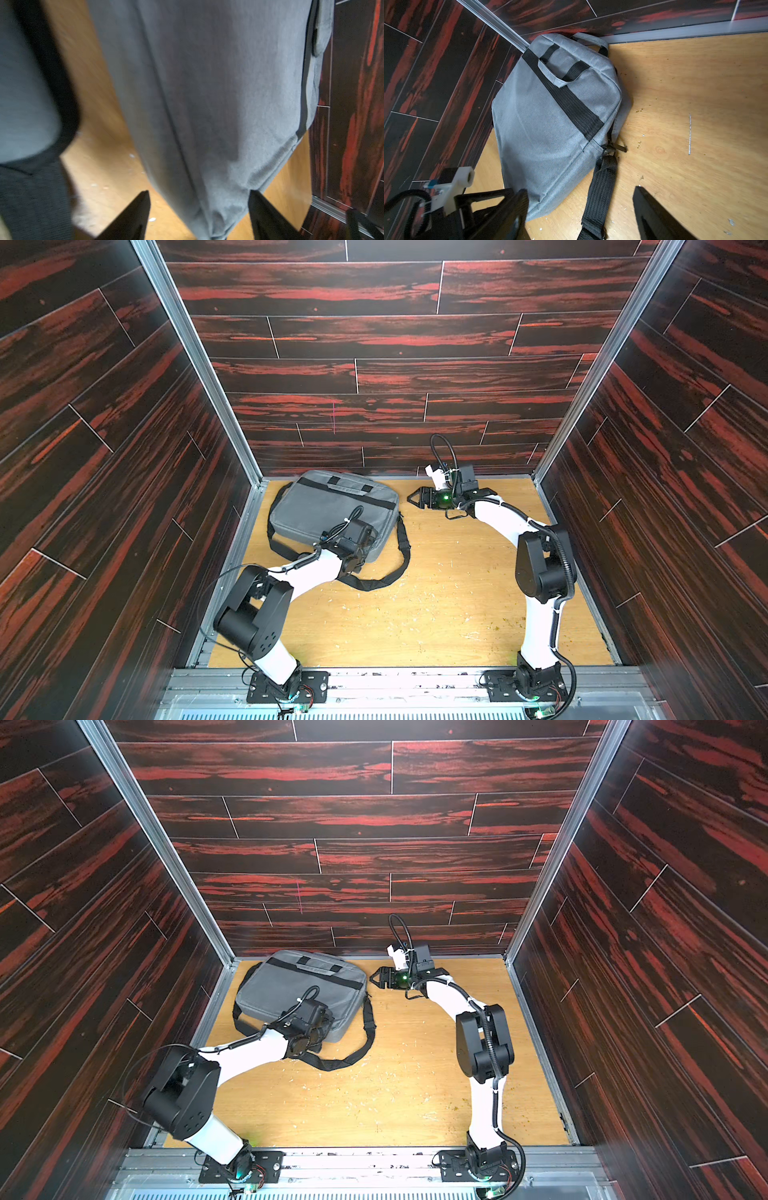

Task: Open the zippered laptop bag and take out the laptop
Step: Adjust the zippered laptop bag at the center of the board.

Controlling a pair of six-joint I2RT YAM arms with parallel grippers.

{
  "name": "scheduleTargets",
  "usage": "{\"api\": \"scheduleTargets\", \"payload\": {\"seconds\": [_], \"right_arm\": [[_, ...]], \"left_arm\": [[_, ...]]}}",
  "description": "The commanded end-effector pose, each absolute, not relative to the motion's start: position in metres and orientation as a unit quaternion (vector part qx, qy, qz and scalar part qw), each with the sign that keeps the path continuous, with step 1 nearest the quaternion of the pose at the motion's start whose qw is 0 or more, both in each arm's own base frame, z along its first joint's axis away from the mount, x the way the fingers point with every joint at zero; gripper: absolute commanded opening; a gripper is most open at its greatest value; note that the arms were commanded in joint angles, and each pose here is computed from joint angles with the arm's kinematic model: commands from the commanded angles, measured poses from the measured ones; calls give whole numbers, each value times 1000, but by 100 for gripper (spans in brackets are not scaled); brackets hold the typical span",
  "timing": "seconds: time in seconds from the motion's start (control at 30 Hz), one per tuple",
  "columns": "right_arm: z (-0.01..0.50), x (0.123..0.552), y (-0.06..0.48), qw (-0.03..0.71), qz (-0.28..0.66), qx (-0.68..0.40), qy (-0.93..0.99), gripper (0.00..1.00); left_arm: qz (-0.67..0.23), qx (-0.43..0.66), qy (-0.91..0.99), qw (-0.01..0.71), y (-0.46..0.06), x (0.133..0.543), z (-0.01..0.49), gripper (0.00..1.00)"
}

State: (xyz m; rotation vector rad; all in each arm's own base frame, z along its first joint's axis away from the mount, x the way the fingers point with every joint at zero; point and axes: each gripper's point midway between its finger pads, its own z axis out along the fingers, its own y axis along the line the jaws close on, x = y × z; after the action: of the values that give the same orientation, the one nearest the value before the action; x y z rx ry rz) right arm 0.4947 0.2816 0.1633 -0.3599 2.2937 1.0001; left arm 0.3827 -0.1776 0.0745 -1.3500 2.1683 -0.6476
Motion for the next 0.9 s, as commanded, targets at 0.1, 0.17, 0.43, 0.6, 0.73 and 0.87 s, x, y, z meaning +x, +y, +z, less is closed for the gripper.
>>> {"api": "scheduleTargets", "payload": {"seconds": [0.1,0.17,0.43,0.6,0.73,0.87], "right_arm": [[143,482,290,268,381,-134,875,82],[145,480,290,268,382,-135,874,83],[153,477,286,273,371,-139,877,83],[158,478,285,276,368,-139,877,82],[162,480,285,277,368,-135,877,82],[156,482,283,270,361,-126,884,81]], "left_arm": [[-254,-499,790,250,-192,392,80,58],[-253,-498,792,248,-192,391,79,49],[-246,-499,797,234,-190,380,68,17],[-247,-498,798,233,-185,371,71,6],[-237,-470,821,221,-183,355,73,1],[-215,-416,861,197,-179,330,71,0]]}}
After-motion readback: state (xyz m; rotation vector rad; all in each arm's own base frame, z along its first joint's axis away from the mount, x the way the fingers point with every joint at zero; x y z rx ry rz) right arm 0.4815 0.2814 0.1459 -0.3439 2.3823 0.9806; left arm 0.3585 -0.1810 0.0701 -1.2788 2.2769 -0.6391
